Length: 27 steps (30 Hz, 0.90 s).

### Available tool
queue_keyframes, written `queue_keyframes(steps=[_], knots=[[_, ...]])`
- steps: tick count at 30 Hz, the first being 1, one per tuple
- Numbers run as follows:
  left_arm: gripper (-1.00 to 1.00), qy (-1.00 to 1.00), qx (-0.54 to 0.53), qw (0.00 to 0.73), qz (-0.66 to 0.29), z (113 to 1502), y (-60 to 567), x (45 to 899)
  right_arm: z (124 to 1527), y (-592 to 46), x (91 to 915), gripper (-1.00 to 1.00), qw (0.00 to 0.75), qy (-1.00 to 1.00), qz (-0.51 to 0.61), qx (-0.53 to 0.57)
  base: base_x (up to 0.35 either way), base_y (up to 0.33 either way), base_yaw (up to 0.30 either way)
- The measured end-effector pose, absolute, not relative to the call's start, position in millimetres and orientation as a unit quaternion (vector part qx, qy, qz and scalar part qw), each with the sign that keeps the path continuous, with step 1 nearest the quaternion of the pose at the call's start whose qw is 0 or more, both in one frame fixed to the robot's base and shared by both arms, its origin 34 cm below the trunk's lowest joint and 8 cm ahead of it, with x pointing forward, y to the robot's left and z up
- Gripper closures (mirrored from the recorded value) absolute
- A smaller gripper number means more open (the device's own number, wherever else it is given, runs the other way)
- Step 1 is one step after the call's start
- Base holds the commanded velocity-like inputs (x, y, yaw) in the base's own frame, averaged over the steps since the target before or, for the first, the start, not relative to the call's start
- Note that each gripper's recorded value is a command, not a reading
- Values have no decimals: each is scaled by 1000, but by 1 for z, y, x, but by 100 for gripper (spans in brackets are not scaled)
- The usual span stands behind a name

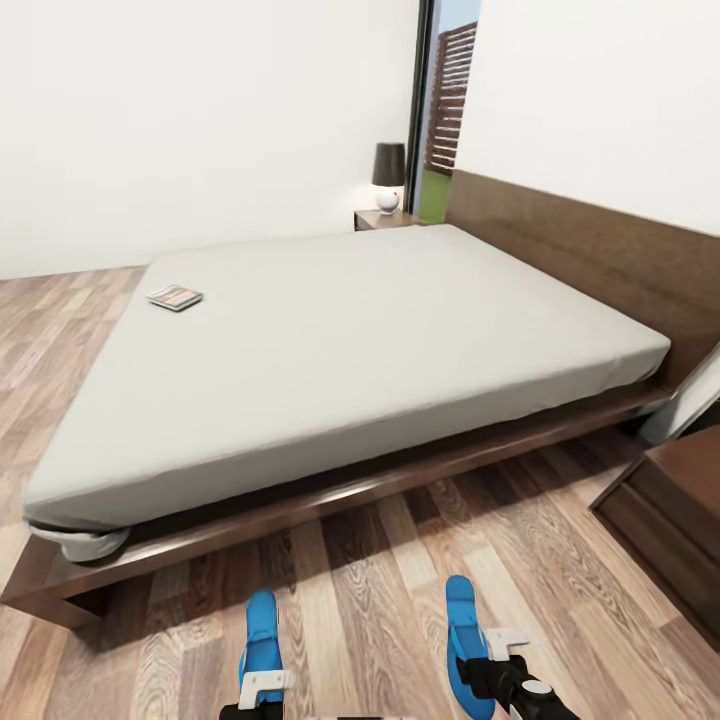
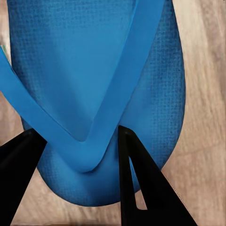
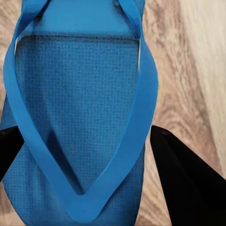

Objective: In the bedroom, move the book from the bed onto either nightstand, and place the two sandals side by side next to the bed.

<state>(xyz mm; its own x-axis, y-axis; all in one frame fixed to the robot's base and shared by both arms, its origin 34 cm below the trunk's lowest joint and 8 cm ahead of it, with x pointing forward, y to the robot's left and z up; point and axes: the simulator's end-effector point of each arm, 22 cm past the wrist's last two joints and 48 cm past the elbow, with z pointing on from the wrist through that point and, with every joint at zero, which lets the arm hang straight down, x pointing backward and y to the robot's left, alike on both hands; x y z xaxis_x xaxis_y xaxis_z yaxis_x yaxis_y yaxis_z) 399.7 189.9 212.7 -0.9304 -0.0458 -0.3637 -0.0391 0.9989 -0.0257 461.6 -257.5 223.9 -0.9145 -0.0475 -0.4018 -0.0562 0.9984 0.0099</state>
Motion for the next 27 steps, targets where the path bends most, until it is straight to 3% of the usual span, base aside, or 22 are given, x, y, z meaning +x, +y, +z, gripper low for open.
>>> queue_keyframes(steps=[27], knots=[[100,982,-22,186,-9,213,190,400,224,-258,462,100,205,978,9,-27,0,0,271]])
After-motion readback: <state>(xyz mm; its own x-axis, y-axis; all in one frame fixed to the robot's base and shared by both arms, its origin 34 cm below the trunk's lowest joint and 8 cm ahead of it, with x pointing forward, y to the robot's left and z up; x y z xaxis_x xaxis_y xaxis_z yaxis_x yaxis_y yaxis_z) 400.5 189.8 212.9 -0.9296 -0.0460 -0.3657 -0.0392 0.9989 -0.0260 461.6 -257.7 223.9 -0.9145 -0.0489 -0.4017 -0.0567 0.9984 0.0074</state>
